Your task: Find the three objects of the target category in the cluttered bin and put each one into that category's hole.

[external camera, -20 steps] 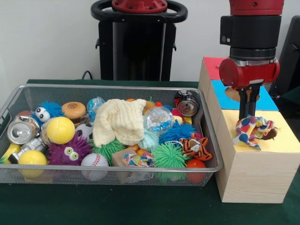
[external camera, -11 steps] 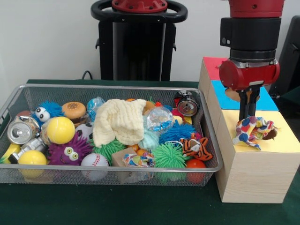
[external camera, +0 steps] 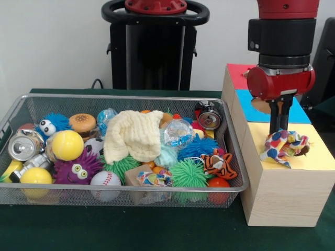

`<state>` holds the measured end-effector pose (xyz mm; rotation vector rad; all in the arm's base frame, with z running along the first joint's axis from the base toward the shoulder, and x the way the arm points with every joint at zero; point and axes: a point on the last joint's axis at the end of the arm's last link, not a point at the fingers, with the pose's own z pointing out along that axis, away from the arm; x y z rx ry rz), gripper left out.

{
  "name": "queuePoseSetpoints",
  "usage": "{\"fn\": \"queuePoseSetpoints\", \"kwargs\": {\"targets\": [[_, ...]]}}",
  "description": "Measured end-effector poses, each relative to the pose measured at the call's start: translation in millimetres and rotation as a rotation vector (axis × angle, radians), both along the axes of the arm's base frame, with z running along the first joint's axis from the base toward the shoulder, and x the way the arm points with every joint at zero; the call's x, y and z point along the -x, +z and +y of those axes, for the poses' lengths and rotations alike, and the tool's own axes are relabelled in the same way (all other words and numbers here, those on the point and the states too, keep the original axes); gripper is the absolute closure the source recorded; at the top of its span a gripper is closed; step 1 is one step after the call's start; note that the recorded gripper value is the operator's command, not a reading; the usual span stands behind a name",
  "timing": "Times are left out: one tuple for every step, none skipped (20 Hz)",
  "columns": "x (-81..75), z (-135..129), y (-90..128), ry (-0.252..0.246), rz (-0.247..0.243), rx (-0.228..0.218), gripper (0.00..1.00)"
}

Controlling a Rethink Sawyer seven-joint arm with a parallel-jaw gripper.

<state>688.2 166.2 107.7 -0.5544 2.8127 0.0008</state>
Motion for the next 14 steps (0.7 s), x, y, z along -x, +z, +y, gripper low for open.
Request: {"fn": "queuePoseSetpoints", "kwargs": {"targets": [[-0.1, 0, 0, -0.001, 0.001, -0.001, 1.0], [-0.1, 0, 0, -0.004, 0.002, -0.003, 1.0], [0.0, 1, -1, -0.005, 0.003, -0.004, 1.0], [0.0, 1, -1, -0.005, 0.004, -0.005, 1.0], [0.4, 1, -2, -0.007, 0.007, -0.007, 1.0], [0.6, 2, -3, -0.007, 0.008, -0.007, 1.0], [1.0, 2, -4, -0.007, 0.01, -0.008, 1.0], [1.3, 2, -5, -0.008, 0.013, -0.009, 1.0], [1.9, 3, -7, -0.008, 0.015, -0.01, 1.0], [2.3, 3, -8, -0.008, 0.017, -0.01, 1.0], [2.6, 3, -10, -0.007, 0.019, -0.011, 1.0], [3.3, 3, -11, -0.007, 0.022, -0.011, 1.0], [3.6, 3, -12, -0.007, 0.024, -0.011, 1.0], [4.0, 3, -13, -0.007, 0.026, -0.012, 1.0]]}}
